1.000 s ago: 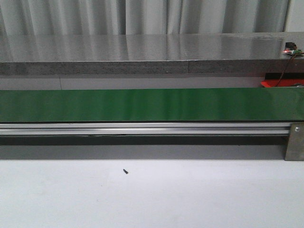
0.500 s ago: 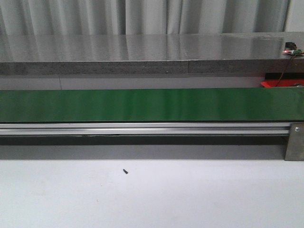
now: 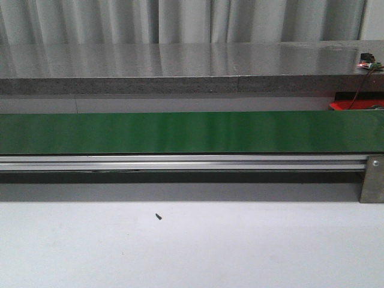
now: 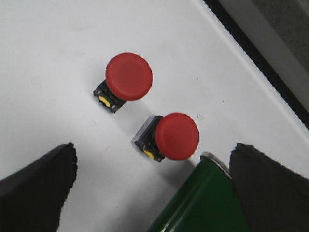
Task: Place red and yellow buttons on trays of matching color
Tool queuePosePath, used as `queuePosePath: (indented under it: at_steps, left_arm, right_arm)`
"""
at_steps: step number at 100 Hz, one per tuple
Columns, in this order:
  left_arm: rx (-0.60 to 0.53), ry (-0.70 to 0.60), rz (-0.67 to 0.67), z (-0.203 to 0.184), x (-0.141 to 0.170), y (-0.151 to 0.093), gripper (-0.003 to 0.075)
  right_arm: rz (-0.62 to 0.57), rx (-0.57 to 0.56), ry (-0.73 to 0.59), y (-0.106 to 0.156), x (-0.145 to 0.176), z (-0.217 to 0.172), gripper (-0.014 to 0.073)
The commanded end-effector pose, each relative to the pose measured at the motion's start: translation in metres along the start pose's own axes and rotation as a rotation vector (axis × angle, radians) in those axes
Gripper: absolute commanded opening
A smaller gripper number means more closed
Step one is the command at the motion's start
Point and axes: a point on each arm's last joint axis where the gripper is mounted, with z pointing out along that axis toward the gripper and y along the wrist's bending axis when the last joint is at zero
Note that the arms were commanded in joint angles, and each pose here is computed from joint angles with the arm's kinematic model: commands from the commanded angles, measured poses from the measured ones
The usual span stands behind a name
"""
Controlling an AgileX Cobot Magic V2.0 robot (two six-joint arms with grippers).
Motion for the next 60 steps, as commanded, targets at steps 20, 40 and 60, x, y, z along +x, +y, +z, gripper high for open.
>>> queuePosePath:
  at_steps: [20, 40, 60]
  left_arm:
    - [0.032, -0.092, -0.098, 0.009, -0.026, -0.007, 0.0621]
    - [0.025, -0.105, -0.148, 0.033, -0.027, 0.0, 0.0621]
    - [0.019, -0.124, -0.177, 0.05, -0.026, 0.006, 0.0621]
  right_arm:
    - [0.014, 0.024, -0.049, -0.002, -0.01, -0.001, -0.0059]
    - [0.014, 0.024, -0.049, -0.002, -0.01, -0.001, -0.0059]
    - [0.014, 0.024, -0.049, -0.002, -0.01, -0.001, -0.0059]
